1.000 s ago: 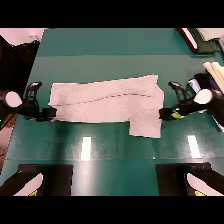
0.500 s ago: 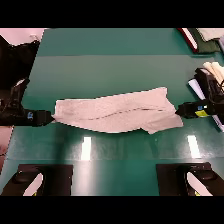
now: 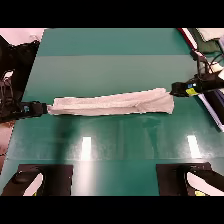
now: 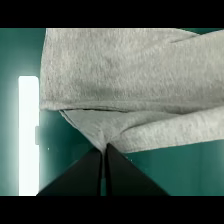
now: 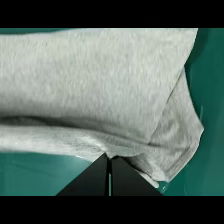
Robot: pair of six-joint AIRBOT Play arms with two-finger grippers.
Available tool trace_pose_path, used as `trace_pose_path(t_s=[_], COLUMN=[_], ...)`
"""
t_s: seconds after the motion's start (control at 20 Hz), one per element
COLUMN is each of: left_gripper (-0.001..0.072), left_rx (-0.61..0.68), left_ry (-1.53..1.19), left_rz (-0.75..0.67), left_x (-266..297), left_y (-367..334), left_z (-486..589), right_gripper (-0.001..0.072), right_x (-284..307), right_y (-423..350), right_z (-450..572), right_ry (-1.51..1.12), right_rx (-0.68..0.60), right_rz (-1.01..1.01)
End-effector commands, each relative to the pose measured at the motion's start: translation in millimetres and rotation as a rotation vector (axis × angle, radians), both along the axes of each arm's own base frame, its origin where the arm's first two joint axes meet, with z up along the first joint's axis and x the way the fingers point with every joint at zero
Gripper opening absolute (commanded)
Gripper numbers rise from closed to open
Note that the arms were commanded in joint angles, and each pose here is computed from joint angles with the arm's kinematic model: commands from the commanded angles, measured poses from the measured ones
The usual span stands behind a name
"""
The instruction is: Fold the shirts.
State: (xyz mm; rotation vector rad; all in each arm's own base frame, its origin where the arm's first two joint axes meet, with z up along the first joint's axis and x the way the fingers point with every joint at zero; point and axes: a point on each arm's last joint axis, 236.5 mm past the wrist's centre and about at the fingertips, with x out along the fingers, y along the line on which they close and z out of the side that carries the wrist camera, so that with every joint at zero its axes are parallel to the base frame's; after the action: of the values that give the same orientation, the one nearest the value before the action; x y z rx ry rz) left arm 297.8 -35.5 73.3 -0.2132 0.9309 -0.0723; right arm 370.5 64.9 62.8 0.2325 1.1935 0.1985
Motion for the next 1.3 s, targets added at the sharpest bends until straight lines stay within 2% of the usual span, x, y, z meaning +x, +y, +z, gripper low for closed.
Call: trace_pose_path(t_s=[0.0, 0.35, 0.55, 0.6, 0.65, 0.7, 0.75, 0.8, 0.9, 1.0, 1.05, 1.1, 1.15, 1.25], left_gripper=[0.0025, 0.0026, 0.0026, 0.0027, 0.0127, 0.0378, 0.0542, 0.0548, 0.0547, 0.0546, 0.0404, 0.0163, 0.0033, 0.0026], left_rx=[0.023, -0.016, -0.016, -0.019, -0.025, -0.032, -0.047, -0.051, -0.051, -0.083, -0.098, -0.104, -0.104, -0.114], left_ry=[-0.09, -0.015, -0.058, -0.082, -0.1, -0.111, -0.112, -0.109, -0.09, -0.046, -0.022, -0.001, 0.014, 0.052], left_rz=[0.041, 0.102, 0.117, 0.124, 0.133, 0.143, 0.16, 0.164, 0.161, 0.162, 0.162, 0.158, 0.145, 0.139], left_x=[21.6, 53.3, 71.4, 75.9, 79.3, 81.4, 82.2, 81.8, 78.9, 71.9, 67.7, 63.9, 60.8, 53.7], left_y=[10.4, 12.0, 14.8, 15.6, 16.1, 16.5, 16.7, 16.6, 15.7, 9.4, 6.2, 3.9, 1.7, -1.7], left_z=[-5.7, -52.8, -55.0, -51.0, -47.6, -45.6, -44.9, -45.1, -46.5, -51.4, -54.5, -57.2, -59.3, -64.0], right_gripper=[0.0014, 0.0016, 0.0019, 0.0057, 0.0268, 0.0422, 0.0463, 0.0463, 0.0463, 0.0463, 0.049, 0.0619, 0.0709, 0.0709], right_x=[34.7, 71.6, 86.7, 89.6, 93.3, 95.8, 96.3, 95.0, 85.6, 67.2, 57.0, 48.7, 40.7, 28.6], right_y=[-1.0, 8.9, 7.8, 6.9, 3.4, 0.0, -3.5, -9.5, -22.1, -31.4, -37.4, -42.6, -46.0, -47.2], right_z=[-16.5, -32.5, -36.9, -37.7, -37.1, -36.1, -34.8, -32.6, -26.8, -26.5, -30.9, -38.2, -48.5, -70.5], right_ry=[0.007, -0.023, -0.063, -0.071, -0.083, -0.093, -0.092, -0.082, -0.052, 0.008, 0.05, 0.089, 0.135, 0.213], right_rx=[0.001, 0.0, -0.001, -0.001, -0.001, -0.001, 0.001, 0.0, 0.009, 0.075, 0.116, 0.158, 0.209, 0.311], right_rz=[-0.014, -0.009, -0.026, -0.031, -0.042, -0.052, -0.06, -0.066, -0.015, 0.036, 0.048, 0.054, 0.051, 0.052])
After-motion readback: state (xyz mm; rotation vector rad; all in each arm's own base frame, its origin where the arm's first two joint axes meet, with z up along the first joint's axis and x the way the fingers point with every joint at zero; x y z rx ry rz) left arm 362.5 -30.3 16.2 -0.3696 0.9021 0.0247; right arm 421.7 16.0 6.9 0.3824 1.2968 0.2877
